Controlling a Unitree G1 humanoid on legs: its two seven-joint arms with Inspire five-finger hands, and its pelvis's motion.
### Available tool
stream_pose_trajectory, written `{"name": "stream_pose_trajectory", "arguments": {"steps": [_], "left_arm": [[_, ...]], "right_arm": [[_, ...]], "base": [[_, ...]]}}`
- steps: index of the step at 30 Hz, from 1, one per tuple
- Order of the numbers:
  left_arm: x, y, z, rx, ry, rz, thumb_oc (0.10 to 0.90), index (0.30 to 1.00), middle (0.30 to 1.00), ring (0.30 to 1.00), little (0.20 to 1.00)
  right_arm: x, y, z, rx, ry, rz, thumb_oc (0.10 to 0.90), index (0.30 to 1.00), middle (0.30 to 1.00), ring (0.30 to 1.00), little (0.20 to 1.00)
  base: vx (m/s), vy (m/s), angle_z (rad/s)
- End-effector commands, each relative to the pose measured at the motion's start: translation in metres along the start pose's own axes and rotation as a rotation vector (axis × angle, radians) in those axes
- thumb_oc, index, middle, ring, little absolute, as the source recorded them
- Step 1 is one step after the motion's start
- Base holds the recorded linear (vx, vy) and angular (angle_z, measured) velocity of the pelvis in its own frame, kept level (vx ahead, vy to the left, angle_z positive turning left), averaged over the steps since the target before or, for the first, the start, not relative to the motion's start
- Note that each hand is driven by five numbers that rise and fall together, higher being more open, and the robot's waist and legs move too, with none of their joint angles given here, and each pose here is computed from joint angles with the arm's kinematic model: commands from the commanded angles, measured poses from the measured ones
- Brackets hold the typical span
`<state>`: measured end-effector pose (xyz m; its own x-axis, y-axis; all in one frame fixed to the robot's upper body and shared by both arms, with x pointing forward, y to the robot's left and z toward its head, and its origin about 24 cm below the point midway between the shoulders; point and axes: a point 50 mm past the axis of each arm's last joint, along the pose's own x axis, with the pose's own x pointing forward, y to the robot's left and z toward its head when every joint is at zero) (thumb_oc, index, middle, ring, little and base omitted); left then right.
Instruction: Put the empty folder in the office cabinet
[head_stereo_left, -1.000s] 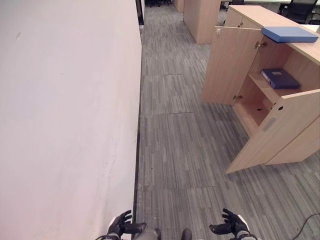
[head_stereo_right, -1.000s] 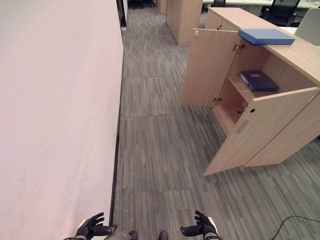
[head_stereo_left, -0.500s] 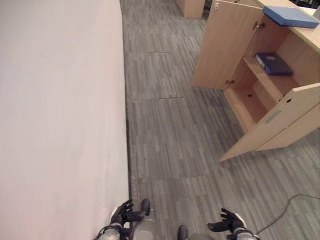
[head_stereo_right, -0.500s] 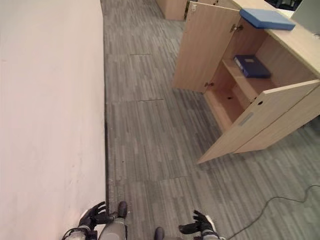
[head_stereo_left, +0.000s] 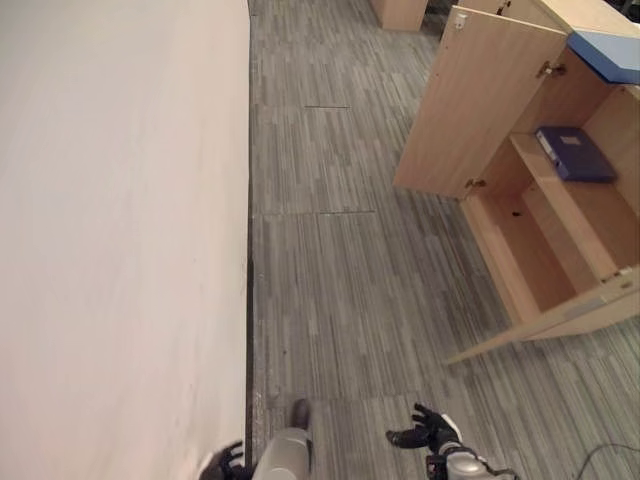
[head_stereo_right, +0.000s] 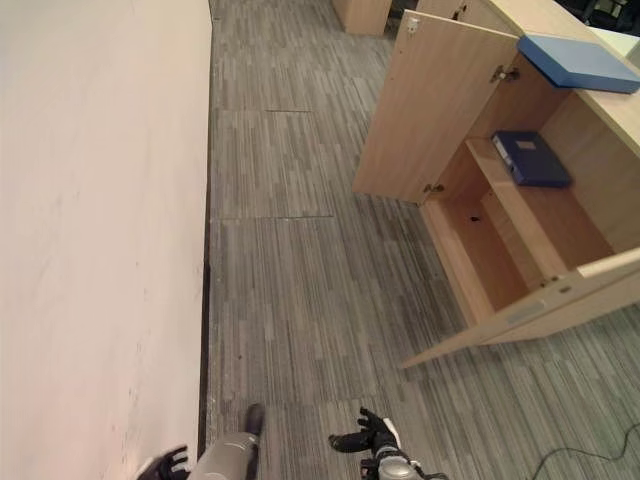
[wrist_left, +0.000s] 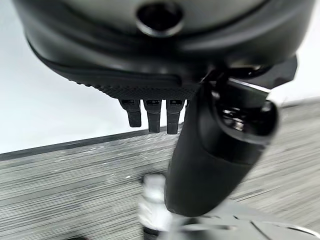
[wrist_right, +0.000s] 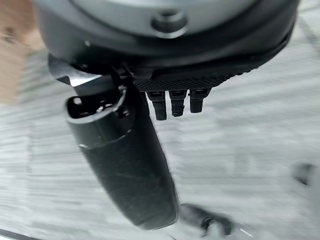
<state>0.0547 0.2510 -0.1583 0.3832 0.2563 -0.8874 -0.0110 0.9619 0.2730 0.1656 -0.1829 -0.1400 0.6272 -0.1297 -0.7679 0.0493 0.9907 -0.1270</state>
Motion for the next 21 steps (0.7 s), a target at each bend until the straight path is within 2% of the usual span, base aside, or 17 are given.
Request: {"name": "stream_pose_trajectory", "arguments": {"steps": [1,6,11,21], "left_arm": [[0.001,-0.006,0.022,0.03,-0.118,-0.005,0.8,0.9,0.9,0.9,0.9],[-0.001,-0.02,0.022,0.067,-0.139,-0.059,0.8,0.9,0.9,0.9,0.9],[-0.002,-0.029,0.016,0.137,-0.128,-0.102,0.8,0.9,0.9,0.9,0.9],[-0.009,-0.018,-0.012,0.259,-0.066,-0.153,0.8,0.9,0.9,0.9,0.9]], "right_arm": [[0.001,-0.025,0.038,0.051,-0.183,-0.069,0.8,0.9,0.9,0.9,0.9],[-0.001,-0.036,0.024,0.064,-0.14,-0.129,0.8,0.9,0.9,0.9,0.9],[-0.004,-0.05,0.008,0.111,-0.088,-0.188,0.8,0.9,0.9,0.9,0.9],[-0.024,-0.074,-0.048,0.172,0.084,-0.274,0.8,0.9,0.9,0.9,0.9]], "base": [[0.39,0.315,-0.07],[0.37,0.164,0.06],[0.38,-0.035,0.44],[0.53,-0.119,0.64]]}}
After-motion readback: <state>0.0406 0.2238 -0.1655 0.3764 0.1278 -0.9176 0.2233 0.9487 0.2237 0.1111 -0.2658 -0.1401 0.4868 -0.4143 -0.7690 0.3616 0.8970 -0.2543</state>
